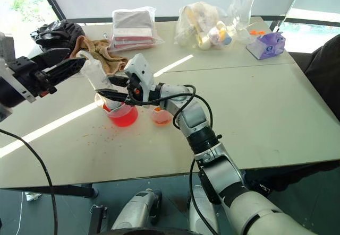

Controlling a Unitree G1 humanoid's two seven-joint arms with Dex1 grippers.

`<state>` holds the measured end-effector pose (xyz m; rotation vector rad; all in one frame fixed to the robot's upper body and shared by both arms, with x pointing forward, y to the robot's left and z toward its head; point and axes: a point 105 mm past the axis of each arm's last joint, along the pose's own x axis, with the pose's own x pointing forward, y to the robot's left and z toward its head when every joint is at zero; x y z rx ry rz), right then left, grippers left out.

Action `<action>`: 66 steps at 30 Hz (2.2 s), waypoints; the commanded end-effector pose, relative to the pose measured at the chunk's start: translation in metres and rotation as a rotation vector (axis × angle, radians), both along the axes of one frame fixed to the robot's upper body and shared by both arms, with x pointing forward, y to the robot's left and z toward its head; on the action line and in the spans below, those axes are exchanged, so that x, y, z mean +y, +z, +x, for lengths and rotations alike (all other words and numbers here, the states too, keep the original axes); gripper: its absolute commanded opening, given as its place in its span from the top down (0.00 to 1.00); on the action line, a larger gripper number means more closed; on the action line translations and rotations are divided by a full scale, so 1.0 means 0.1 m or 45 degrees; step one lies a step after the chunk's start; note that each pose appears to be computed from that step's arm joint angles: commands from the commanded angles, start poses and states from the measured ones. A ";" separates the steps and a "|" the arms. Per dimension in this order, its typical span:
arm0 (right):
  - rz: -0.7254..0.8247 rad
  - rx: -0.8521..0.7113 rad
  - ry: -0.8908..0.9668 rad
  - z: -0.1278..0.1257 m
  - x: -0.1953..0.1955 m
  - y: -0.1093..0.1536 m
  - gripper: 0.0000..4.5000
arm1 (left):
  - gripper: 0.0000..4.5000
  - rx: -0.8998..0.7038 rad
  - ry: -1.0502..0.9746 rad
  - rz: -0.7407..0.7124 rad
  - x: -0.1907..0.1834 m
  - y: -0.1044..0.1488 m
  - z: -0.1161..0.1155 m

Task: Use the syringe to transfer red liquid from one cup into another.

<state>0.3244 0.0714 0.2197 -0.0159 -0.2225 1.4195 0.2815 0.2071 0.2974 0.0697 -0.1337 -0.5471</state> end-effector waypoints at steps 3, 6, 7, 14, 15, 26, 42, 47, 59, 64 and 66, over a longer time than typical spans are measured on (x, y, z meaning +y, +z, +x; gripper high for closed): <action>0.050 -0.081 0.051 -0.14 0.06 0.17 0.68 | 0.36 -0.042 -0.003 -0.005 -0.05 0.06 0.06; 0.051 -0.081 0.051 -0.15 0.07 0.17 0.68 | 0.47 -0.019 0.024 0.035 -0.05 0.00 0.11; 0.051 -0.080 0.051 -0.15 0.07 0.17 0.68 | 0.52 -0.016 0.034 0.052 -0.05 -0.03 0.12; 0.060 -0.064 0.008 -0.11 0.12 0.12 0.68 | 0.99 -0.017 -0.030 0.095 -0.17 -0.10 0.09; 0.058 -0.056 -0.002 -0.10 0.12 0.08 0.68 | 0.99 -0.019 -0.038 0.098 -0.17 -0.11 0.08; 0.045 -0.055 -0.085 -0.02 0.20 -0.12 0.68 | 0.99 -0.078 -0.013 0.046 -0.14 0.04 0.08; -0.009 -0.001 -0.114 -0.01 0.26 -0.39 0.68 | 0.99 -0.144 0.018 -0.002 -0.10 0.23 0.13; -0.029 0.035 -0.113 -0.01 0.26 -0.48 0.68 | 0.99 -0.164 0.016 0.001 -0.10 0.29 0.13; -0.044 0.055 -0.098 -0.06 0.27 -0.56 0.68 | 0.99 -0.201 0.010 -0.005 -0.10 0.40 0.14; -0.040 0.048 -0.101 -0.05 0.26 -0.54 0.68 | 0.99 -0.206 0.006 -0.011 -0.11 0.42 0.15; -0.037 0.044 -0.102 -0.05 0.26 -0.53 0.68 | 0.99 -0.205 0.004 -0.011 -0.11 0.41 0.15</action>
